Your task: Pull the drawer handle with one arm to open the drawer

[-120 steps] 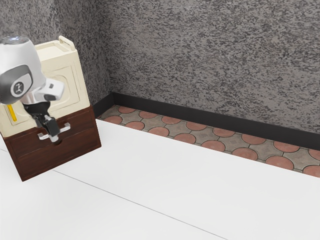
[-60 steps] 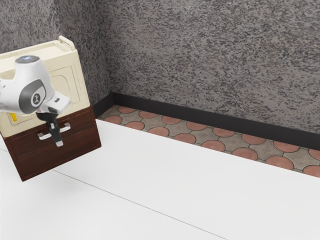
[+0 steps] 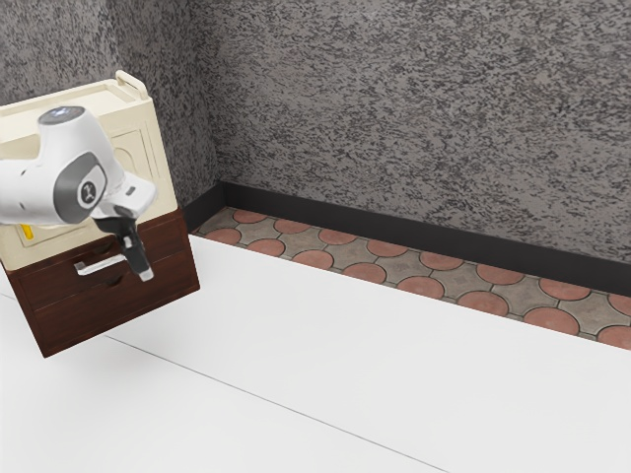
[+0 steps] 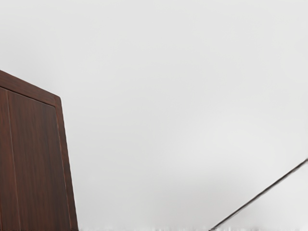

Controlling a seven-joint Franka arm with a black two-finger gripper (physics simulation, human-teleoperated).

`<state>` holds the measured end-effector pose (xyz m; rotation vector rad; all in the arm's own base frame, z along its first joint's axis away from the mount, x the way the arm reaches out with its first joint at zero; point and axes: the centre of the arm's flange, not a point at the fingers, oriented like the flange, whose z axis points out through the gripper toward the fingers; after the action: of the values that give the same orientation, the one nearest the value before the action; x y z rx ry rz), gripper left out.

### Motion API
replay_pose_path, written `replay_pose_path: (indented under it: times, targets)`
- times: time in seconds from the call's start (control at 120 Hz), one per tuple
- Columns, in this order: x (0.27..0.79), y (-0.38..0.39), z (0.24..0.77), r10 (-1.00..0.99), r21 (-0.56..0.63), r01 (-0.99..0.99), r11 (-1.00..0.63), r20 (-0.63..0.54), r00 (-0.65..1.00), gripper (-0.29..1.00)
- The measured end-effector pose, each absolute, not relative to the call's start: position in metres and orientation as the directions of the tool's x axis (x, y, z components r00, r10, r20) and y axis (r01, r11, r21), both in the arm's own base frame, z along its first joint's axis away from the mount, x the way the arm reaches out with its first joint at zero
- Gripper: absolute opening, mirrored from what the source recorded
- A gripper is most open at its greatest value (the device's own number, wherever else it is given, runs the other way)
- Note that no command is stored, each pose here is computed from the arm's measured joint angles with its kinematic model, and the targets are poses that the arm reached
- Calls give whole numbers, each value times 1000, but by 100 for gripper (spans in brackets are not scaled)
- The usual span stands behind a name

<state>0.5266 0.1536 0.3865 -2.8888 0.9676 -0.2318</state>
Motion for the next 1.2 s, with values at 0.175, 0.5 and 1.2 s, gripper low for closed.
replay_pose_path:
  times: [0.175, 0.5, 1.2]
  targets:
    - [524, 133, 386, -625, -168, -613, -772, 29, 780, 70]
    - [524, 98, 386, -516, -197, -510, -838, -20, 856, 70]
    - [523, 88, 381, -258, -205, -254, -945, -4, 966, 70]
